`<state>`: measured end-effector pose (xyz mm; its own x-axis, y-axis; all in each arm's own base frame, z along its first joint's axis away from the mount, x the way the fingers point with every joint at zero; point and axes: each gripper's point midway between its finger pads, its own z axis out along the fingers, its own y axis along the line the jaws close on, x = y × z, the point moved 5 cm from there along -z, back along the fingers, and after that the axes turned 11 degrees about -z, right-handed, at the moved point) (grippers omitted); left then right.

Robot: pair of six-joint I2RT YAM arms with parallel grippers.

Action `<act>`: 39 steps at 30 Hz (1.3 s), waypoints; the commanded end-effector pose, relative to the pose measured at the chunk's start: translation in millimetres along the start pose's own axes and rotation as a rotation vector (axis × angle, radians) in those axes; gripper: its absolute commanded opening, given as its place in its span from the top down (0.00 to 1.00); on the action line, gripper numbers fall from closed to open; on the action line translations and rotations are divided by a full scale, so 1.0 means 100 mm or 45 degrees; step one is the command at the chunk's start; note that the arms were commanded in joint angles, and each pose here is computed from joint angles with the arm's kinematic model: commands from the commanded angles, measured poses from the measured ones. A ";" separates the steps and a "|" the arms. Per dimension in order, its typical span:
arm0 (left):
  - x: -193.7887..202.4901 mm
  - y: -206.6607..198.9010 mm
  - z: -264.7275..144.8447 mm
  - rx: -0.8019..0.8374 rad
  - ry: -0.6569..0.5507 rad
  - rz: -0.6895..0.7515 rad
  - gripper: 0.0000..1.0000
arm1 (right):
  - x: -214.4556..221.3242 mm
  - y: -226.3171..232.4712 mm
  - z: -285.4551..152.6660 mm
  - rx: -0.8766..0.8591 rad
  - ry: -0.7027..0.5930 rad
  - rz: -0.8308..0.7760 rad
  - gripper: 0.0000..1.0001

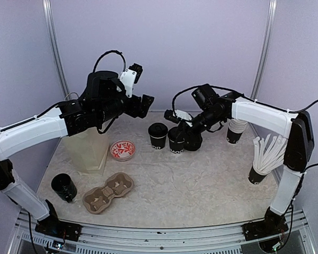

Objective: Pack the takeout coffee

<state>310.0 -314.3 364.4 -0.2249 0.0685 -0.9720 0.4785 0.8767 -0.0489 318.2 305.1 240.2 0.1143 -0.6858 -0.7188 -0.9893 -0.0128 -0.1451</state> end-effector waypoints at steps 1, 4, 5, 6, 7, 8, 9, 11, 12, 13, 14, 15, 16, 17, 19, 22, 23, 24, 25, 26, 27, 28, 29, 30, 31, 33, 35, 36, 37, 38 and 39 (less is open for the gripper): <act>-0.43 0.17 -0.36 0.010 -0.220 -0.085 0.12 | -0.22 0.37 0.56 -0.115 0.021 -0.110 0.54; -0.49 0.23 -0.45 -0.005 -0.272 -0.096 0.12 | -0.36 0.48 0.92 -0.166 0.043 -0.122 0.68; -0.51 0.25 -0.46 -0.003 -0.288 -0.101 0.12 | -0.40 0.50 1.02 -0.192 0.043 -0.118 0.74; -0.54 0.28 -0.47 0.001 -0.295 -0.103 0.11 | -0.50 0.51 1.12 -0.216 0.021 -0.128 0.79; -0.54 0.31 -0.46 0.009 -0.285 -0.110 0.11 | -0.49 0.56 1.24 -0.265 0.021 -0.126 0.83; -0.60 0.37 -0.46 0.015 -0.297 -0.135 0.12 | -0.57 0.53 1.34 -0.275 0.003 -0.138 0.86; -0.62 0.45 -0.45 0.013 -0.303 -0.160 0.12 | -0.55 0.54 1.50 -0.302 0.019 -0.133 0.88; -0.64 0.57 -0.46 0.004 -0.316 -0.182 0.12 | -0.61 0.62 1.69 -0.340 0.031 -0.161 0.91; -0.65 0.63 -0.47 -0.010 -0.329 -0.187 0.12 | -0.65 0.68 1.77 -0.354 0.032 -0.178 0.92; -0.67 0.69 -0.51 -0.023 -0.349 -0.193 0.12 | -0.68 0.72 1.82 -0.366 0.028 -0.193 0.92; -0.69 0.75 -0.52 -0.037 -0.362 -0.196 0.12 | -0.71 0.77 1.89 -0.377 0.023 -0.206 0.92; -0.71 0.82 -0.54 -0.047 -0.376 -0.226 0.13 | -0.73 0.83 1.94 -0.393 0.021 -0.215 0.92; -0.73 0.88 -0.56 -0.059 -0.389 -0.244 0.13 | -0.75 0.88 2.00 -0.406 0.025 -0.225 0.92; -0.74 0.93 -0.57 -0.065 -0.397 -0.256 0.13 | -0.74 0.93 2.07 -0.420 0.039 -0.233 0.92; -0.76 1.03 -0.59 -0.073 -0.420 -0.281 0.13 | -0.70 1.00 2.19 -0.432 0.077 -0.246 0.93; -0.77 1.11 -0.61 -0.069 -0.438 -0.311 0.13 | -0.60 1.02 2.33 -0.406 0.140 -0.252 0.93; -0.77 1.13 -0.61 -0.065 -0.440 -0.320 0.13 | -0.57 1.00 2.37 -0.392 0.157 -0.252 0.94; -0.77 1.15 -0.60 -0.062 -0.442 -0.330 0.14 | -0.54 1.00 2.39 -0.389 0.173 -0.252 0.94; -0.76 1.18 -0.59 -0.061 -0.440 -0.339 0.14 | -0.53 1.00 2.41 -0.388 0.180 -0.251 0.94; -0.75 1.20 -0.58 -0.060 -0.440 -0.347 0.14 | -0.51 1.00 2.43 -0.387 0.186 -0.252 0.94; -0.75 1.23 -0.57 -0.060 -0.441 -0.353 0.14 | -0.49 1.00 2.43 -0.388 0.193 -0.251 0.94; -0.75 1.25 -0.57 -0.060 -0.441 -0.360 0.14 | -0.48 1.01 2.44 -0.391 0.202 -0.253 0.94; -0.75 1.28 -0.56 -0.059 -0.439 -0.362 0.14 | -0.47 1.03 2.44 -0.395 0.212 -0.257 0.94; -0.74 1.29 -0.55 -0.058 -0.434 -0.365 0.14 | -0.47 1.04 2.43 -0.399 0.220 -0.265 0.94; -0.73 1.30 -0.54 -0.053 -0.431 -0.369 0.14 | -0.45 1.06 2.42 -0.405 0.230 -0.271 0.94; -0.73 1.30 -0.51 -0.042 -0.423 -0.376 0.14 | -0.44 1.07 2.39 -0.411 0.255 -0.282 0.94; -0.71 1.29 -0.49 -0.028 -0.414 -0.379 0.14 | -0.39 1.10 2.35 -0.429 0.289 -0.285 0.94; -0.70 1.28 -0.48 -0.025 -0.407 -0.379 0.14 | -0.39 1.11 2.32 -0.434 0.303 -0.291 0.94; -0.69 1.28 -0.46 -0.023 -0.403 -0.379 0.15 | -0.37 1.12 2.29 -0.443 0.321 -0.292 0.94; -0.68 1.29 -0.46 -0.025 -0.400 -0.379 0.14 | -0.37 1.13 2.26 -0.448 0.332 -0.295 0.94; -0.68 1.29 -0.45 -0.027 -0.399 -0.379 0.14 | -0.35 1.14 2.22 -0.454 0.351 -0.296 0.94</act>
<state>345.9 -181.1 436.5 -0.0727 -0.3228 -0.9437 0.3905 0.8614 -0.3247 226.5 502.1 86.7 0.3321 -0.7800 -0.5304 -0.9240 -0.3821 -0.0166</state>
